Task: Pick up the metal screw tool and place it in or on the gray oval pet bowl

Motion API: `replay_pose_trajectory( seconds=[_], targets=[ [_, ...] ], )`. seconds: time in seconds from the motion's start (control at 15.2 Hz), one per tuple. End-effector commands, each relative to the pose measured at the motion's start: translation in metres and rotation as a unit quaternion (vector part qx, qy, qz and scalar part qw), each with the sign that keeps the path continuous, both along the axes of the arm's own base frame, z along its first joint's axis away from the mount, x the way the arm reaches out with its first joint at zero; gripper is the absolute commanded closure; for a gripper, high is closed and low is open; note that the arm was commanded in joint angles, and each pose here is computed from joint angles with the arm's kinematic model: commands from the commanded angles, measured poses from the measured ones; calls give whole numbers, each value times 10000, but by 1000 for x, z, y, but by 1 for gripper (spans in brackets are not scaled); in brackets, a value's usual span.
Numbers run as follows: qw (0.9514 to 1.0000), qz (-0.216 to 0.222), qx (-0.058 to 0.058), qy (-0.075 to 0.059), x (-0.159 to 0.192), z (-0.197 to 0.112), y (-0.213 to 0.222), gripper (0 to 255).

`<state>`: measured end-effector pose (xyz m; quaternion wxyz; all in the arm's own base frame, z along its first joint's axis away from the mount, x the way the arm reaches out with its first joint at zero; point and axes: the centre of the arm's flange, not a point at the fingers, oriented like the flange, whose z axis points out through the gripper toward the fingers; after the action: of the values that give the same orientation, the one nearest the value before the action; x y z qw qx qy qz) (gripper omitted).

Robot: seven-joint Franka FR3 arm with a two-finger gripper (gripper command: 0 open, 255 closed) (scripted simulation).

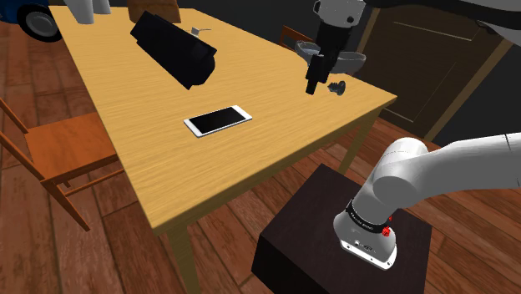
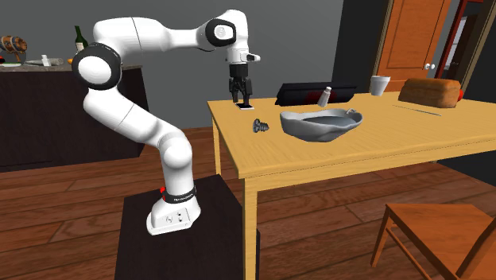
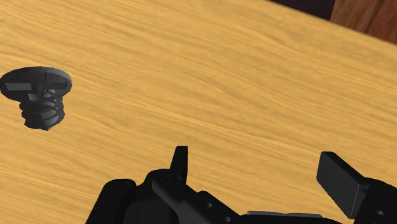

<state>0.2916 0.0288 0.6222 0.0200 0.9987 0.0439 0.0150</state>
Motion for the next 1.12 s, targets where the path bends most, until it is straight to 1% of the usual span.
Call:
replay_pose_trajectory(
  seconds=[0.0, 0.2, 0.46, 0.66, 0.92, 1.06],
  targets=[
    [10000, 0, 0, 0, 0, 0, 0, 0],
    [9994, -314, 161, -44, 3, -1, -44, 0],
    [9966, -732, 375, -102, 3, -3, -103, 0],
    [9930, -1045, 535, -146, 0, -7, -147, 0],
    [9863, -1459, 747, -204, -9, -15, -204, 0],
    [9855, -1498, 767, -209, -10, -21, -209, 0]
  ],
)
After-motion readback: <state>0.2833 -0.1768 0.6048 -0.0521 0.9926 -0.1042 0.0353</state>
